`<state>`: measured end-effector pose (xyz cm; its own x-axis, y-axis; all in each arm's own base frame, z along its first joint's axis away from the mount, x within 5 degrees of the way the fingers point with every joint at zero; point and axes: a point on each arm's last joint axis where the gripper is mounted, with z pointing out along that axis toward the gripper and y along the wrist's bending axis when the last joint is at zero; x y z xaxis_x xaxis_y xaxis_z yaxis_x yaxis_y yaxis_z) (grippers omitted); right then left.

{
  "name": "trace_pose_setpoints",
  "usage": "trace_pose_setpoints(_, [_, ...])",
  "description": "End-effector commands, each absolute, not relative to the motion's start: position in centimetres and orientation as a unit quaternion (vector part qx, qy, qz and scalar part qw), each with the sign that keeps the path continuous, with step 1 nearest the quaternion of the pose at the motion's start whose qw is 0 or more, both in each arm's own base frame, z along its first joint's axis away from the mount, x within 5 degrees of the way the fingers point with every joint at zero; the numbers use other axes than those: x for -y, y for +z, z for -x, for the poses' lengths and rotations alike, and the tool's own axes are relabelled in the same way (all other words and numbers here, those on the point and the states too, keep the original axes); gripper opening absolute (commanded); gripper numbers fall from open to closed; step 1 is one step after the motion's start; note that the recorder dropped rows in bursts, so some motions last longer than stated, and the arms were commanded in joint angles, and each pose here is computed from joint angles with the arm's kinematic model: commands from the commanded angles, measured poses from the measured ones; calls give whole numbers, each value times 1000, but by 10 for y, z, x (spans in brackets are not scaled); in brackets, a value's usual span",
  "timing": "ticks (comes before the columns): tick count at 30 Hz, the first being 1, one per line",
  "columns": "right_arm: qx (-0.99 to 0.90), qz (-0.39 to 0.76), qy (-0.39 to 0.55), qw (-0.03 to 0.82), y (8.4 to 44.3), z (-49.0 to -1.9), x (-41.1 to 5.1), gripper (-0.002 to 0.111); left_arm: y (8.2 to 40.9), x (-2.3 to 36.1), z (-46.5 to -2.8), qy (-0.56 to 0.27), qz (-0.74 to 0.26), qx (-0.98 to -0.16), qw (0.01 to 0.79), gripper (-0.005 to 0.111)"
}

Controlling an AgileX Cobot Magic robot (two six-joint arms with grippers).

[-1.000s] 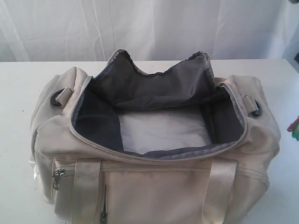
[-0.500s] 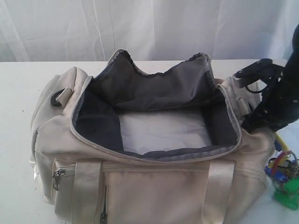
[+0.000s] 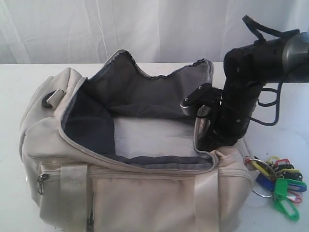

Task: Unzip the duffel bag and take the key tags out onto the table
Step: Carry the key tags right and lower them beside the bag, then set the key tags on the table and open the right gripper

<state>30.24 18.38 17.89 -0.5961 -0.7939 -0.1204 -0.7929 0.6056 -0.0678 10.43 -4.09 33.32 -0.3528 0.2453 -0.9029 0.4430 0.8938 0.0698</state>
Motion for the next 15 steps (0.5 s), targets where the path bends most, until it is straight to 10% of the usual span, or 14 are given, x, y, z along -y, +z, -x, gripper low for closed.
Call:
trace_pose_setpoints(1, [-895, 421, 68, 128, 190, -304, -220, 0, 333, 42, -102, -105, -208, -816, 529, 0])
trace_pose_setpoints(15, [-910, 403, -23, 99, 233, -295, -196, 0, 333, 42, -102, -107, -207, -816, 529, 0])
